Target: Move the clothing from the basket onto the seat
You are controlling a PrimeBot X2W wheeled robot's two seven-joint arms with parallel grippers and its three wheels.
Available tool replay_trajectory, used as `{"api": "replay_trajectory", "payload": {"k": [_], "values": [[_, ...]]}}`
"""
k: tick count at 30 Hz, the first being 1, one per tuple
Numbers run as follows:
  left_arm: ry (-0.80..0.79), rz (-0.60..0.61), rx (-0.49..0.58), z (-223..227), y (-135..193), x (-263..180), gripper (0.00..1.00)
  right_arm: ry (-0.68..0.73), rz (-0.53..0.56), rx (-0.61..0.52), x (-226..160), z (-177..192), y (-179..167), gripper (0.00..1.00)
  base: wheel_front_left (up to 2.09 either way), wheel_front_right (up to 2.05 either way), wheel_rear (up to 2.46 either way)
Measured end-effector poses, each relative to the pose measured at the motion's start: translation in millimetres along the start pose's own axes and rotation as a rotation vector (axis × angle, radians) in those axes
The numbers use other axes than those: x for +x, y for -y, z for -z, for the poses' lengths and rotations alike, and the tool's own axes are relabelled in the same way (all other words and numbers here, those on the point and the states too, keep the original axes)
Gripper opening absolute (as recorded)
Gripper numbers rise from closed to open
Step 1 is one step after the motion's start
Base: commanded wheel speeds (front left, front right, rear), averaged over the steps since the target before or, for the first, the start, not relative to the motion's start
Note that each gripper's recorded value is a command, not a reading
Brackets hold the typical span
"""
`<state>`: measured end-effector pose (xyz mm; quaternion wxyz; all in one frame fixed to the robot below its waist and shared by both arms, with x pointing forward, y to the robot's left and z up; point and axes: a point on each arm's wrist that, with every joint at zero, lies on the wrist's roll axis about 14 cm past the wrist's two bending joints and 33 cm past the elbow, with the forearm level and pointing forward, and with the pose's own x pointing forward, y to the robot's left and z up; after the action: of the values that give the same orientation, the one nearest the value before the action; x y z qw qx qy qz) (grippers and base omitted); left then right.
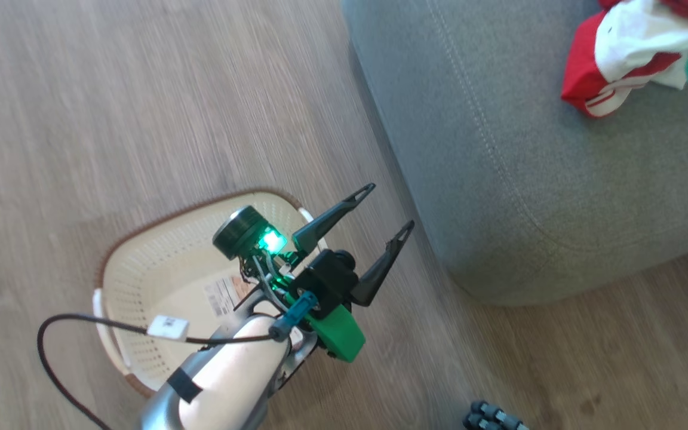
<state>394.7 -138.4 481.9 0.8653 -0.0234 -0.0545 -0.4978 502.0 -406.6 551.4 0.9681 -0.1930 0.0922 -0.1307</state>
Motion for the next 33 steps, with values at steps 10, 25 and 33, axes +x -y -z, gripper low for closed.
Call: {"api": "replay_trajectory", "payload": {"k": [10,25,33], "values": [[0.062,-0.157,0.049,-45,-25,-20,1.00,0.313,-0.084,0.118,-31,-80,-22,1.00,0.00,0.00,0.00],[0.069,-0.539,0.112,-73,-95,-102,1.00,0.562,-0.336,0.314,-99,-125,-117,1.00,0.00,0.00,0.00],[0.036,-0.778,0.128,-73,-122,-167,1.00,0.432,-0.450,0.453,-123,-82,-180,1.00,0.00,0.00,0.00]]}}
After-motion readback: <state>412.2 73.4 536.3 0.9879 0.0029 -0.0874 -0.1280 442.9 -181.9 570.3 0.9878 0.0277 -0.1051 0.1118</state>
